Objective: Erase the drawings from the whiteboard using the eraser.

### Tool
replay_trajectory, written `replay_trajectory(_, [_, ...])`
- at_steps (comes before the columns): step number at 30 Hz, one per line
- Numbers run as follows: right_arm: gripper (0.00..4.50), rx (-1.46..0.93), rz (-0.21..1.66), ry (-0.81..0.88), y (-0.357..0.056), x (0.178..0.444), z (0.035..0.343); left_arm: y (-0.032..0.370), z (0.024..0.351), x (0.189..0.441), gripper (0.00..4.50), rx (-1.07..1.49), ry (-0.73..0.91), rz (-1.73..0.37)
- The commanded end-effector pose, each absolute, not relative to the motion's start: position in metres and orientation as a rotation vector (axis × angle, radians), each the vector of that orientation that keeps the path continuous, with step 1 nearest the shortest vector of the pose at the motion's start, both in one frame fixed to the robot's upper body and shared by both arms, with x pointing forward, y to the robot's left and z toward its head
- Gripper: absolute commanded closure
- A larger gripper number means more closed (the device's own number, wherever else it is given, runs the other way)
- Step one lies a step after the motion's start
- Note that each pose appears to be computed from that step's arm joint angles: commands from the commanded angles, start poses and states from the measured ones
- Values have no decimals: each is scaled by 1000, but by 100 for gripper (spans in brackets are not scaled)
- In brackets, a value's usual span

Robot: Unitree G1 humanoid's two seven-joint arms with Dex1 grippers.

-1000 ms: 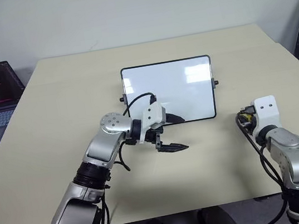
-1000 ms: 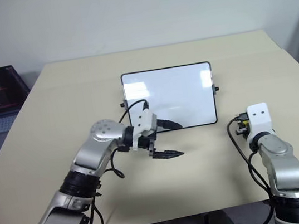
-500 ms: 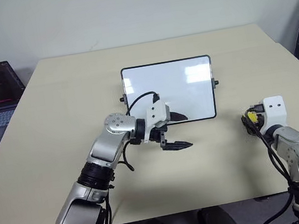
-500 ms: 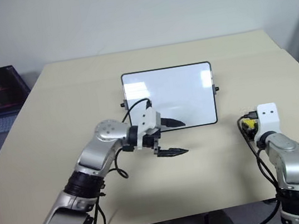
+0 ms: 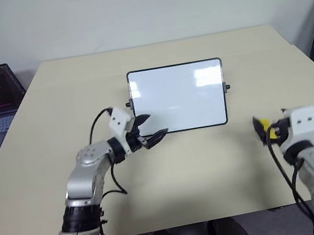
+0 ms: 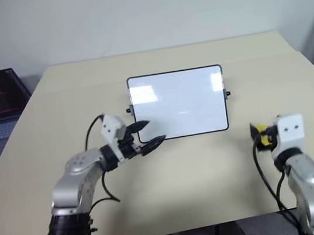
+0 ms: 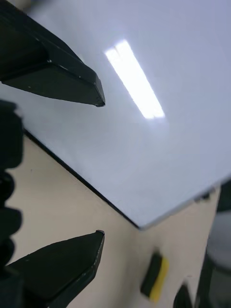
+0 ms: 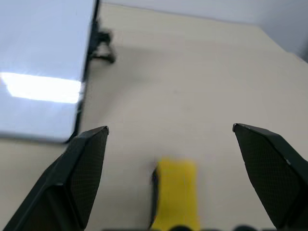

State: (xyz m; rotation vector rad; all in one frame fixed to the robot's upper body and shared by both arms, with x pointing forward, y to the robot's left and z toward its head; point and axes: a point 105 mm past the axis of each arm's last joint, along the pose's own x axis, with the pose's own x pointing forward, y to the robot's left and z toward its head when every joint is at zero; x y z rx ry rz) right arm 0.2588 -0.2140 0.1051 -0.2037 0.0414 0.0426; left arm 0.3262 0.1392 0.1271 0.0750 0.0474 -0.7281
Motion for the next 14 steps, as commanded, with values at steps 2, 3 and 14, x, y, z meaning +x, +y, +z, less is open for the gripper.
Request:
replay_trajectory(2, [4, -247, 131, -14, -191, 217, 88, 179, 134, 312, 0, 90, -44, -391])
replay_trajectory(3, [4, -186, 148, -12, -188, 208, 83, 189, 127, 307, 0, 109, -32, -334])
replay_trajectory(14, [4, 4, -51, -46, -225, 207, 83, 209, 91, 295, 0, 87, 39, -201])
